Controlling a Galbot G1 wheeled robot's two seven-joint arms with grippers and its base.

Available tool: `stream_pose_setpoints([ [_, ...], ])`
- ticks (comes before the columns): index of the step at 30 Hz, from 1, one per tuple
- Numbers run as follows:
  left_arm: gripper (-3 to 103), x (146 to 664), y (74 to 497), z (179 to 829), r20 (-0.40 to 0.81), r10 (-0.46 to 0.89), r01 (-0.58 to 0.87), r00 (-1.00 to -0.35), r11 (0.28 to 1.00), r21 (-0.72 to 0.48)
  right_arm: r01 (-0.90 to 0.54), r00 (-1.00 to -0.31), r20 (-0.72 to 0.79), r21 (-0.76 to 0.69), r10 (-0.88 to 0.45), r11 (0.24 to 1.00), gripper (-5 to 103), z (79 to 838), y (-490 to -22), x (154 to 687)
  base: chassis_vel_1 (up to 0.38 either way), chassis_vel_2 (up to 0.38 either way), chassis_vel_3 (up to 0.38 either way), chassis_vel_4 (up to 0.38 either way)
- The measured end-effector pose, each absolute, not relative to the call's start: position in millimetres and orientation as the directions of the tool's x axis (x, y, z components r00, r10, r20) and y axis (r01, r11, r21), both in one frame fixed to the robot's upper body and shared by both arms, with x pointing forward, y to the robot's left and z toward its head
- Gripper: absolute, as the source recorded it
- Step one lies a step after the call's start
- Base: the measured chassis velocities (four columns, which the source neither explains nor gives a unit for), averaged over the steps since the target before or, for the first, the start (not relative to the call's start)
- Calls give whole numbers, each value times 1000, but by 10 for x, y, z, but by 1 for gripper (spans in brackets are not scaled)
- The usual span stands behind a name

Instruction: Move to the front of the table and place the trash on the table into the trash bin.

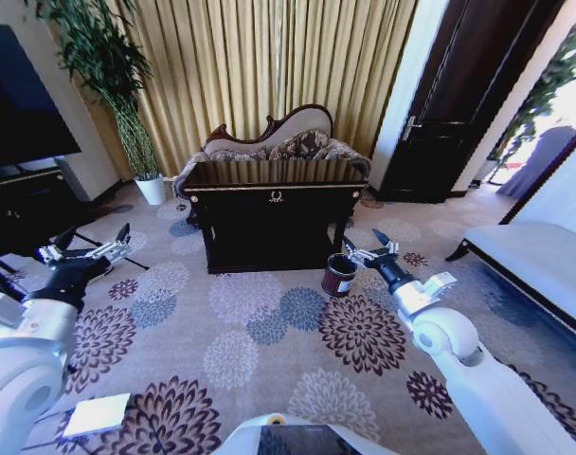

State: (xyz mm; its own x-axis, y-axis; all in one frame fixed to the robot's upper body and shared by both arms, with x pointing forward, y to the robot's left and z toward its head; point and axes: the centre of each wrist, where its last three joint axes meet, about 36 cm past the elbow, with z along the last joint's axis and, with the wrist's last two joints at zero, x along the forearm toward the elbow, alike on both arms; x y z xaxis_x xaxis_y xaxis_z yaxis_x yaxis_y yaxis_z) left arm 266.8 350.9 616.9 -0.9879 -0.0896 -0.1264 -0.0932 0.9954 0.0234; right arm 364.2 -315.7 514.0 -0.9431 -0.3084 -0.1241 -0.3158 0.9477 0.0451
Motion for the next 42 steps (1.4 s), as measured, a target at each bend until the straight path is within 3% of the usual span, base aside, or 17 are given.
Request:
stream_pose_setpoints([
  [33, 100, 2632, 3524, 6138, -154, -113, -119, -982, 993, 28, -317, -942, -128, 41, -310, 948, 100, 5162, -3163, 3623, 0, 0, 0, 0],
  [42, 100, 2581, 3613, 6200, -122, -112, -120, -986, 991, 62, -290, -957, -23, -35, -290, 957, 100, 5290, -3152, 3517, 0, 0, 0, 0],
])
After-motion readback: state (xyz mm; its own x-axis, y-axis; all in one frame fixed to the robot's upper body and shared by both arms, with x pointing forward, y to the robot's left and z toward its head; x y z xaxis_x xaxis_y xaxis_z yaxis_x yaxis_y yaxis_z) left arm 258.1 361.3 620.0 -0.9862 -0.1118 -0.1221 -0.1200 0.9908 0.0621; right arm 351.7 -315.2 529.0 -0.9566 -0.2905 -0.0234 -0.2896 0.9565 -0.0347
